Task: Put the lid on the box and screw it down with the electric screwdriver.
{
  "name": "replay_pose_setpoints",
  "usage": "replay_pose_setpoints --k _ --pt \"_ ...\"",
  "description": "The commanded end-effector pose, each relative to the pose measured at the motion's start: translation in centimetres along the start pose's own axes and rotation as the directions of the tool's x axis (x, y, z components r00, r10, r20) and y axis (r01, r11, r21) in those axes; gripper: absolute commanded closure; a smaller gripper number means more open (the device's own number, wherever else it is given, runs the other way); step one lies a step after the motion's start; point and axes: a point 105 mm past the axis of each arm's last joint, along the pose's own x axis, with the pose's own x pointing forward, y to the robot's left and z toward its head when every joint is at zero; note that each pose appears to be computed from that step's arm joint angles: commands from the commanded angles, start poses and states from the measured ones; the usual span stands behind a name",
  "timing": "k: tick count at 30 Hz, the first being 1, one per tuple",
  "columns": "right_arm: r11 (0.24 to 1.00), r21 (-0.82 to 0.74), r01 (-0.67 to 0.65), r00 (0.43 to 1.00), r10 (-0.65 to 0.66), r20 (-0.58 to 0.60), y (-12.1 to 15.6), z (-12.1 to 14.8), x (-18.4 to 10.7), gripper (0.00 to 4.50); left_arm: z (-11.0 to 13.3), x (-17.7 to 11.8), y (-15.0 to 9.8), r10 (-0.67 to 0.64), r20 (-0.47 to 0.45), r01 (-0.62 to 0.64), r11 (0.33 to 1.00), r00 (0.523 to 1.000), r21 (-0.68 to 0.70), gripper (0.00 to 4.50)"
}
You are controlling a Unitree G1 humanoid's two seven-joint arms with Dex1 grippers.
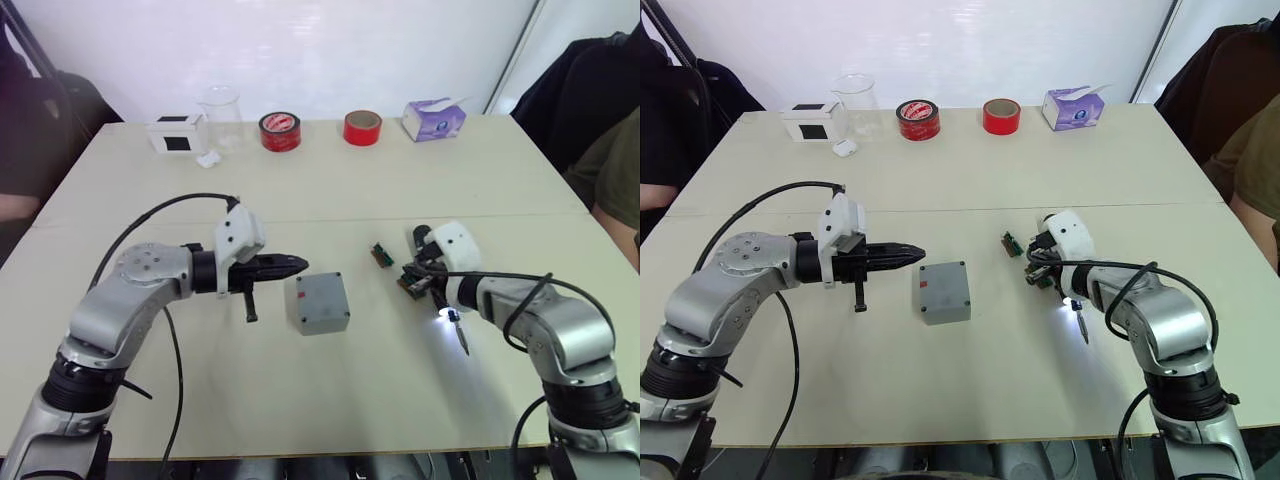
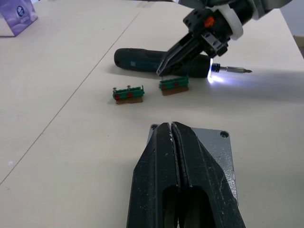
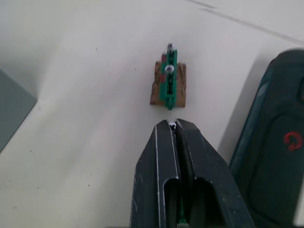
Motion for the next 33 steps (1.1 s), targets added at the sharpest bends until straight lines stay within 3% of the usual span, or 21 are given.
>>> replay_pose_setpoints --k 1,12,21,33 --pt "0.995 -0.062 -0.075 0.992 0.081 0.1 1.1 3.4 -1.4 4.45 0.5 -0.1 -0.3 -0.015 0.005 0.014 0.999 1.0 0.035 4.5" --pt "0.921 -0.191 -0.339 0.926 0.363 0.105 7.0 5.7 -0.6 4.45 0.0 -0.6 0.0 0.003 -0.023 -0.003 0.999 1.0 0.037 4.5" --pt "0.885 -0.225 -0.408 0.897 0.435 0.08 8.8 5.9 0.4 4.45 0.0 -0.5 -0.4 0.013 -0.018 -0.013 0.999 1.0 0.03 4.5" --pt "0.87 -0.238 -0.432 0.888 0.457 0.059 9.2 5.7 1.5 4.45 0.0 -0.7 -0.6 0.023 -0.022 -0.023 0.999 0.999 0.023 4.5"
